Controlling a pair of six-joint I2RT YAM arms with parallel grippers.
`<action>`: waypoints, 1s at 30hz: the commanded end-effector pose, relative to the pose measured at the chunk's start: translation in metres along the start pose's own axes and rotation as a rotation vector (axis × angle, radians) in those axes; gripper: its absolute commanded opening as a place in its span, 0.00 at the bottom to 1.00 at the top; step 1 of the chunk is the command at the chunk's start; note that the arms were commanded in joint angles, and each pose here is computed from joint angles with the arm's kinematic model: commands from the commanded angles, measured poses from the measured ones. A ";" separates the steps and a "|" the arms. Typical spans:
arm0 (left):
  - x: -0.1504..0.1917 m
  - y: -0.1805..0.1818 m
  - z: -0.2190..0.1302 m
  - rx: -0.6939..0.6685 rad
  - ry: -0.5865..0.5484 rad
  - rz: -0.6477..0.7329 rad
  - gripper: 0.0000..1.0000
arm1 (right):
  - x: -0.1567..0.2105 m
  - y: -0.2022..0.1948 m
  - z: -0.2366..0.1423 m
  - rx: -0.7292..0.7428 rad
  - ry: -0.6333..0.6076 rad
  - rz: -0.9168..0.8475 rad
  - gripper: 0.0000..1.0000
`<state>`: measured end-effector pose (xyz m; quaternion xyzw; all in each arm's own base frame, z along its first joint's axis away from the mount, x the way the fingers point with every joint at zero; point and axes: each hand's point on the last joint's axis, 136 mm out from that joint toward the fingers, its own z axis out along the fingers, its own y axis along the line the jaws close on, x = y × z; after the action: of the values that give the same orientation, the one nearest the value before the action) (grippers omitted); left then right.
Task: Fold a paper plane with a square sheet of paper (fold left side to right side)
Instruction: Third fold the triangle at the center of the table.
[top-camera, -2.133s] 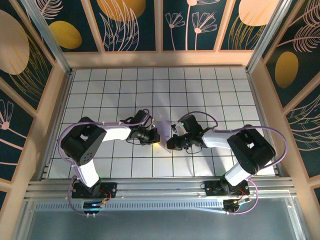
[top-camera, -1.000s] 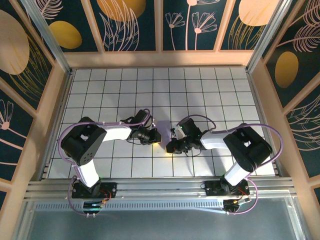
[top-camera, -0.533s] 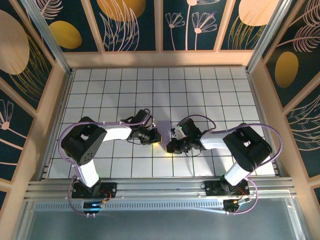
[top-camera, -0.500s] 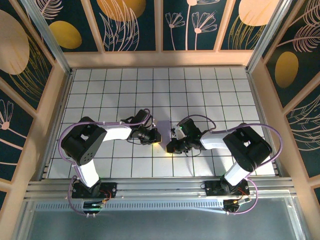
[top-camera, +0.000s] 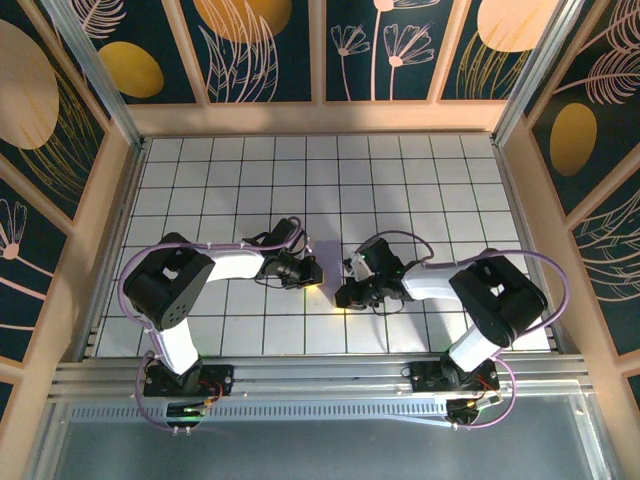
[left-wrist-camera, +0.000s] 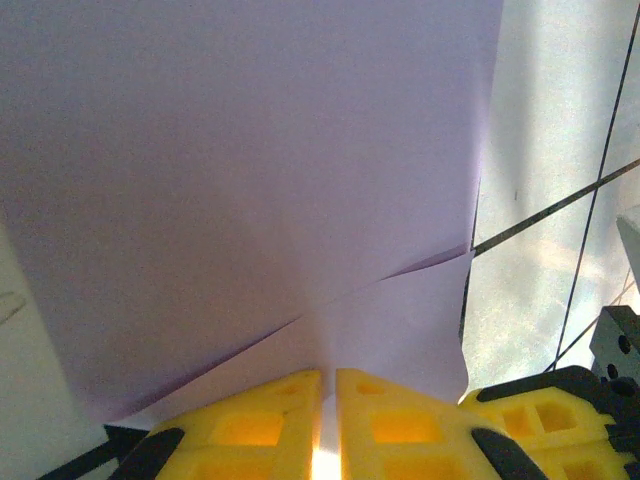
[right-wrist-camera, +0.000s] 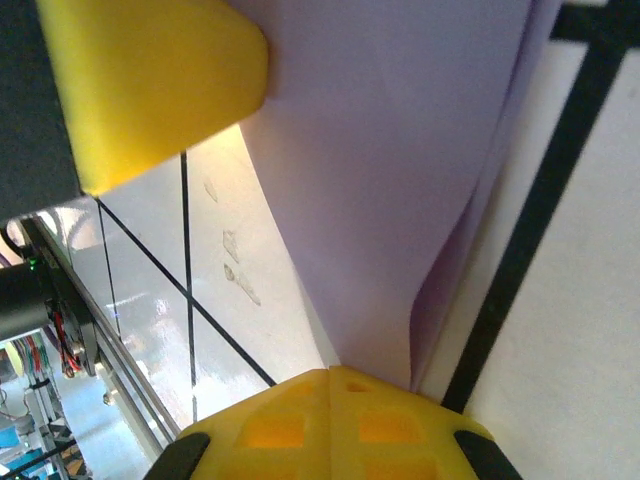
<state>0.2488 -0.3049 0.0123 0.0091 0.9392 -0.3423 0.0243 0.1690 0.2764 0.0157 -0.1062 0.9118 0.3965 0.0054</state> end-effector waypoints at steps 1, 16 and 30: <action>0.004 0.029 0.008 -0.108 0.005 -0.047 0.13 | 0.030 -0.013 -0.002 0.049 0.080 0.036 0.00; 0.002 0.023 0.006 -0.093 0.001 -0.030 0.13 | -0.021 0.036 -0.033 -0.067 -0.087 -0.061 0.00; 0.001 0.020 0.004 -0.086 -0.002 -0.027 0.14 | -0.022 0.000 -0.002 0.055 -0.052 0.010 0.00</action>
<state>0.2491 -0.3051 0.0126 0.0093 0.9391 -0.3425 0.0249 0.1863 0.2776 0.0236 -0.0934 0.9175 0.3859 0.0250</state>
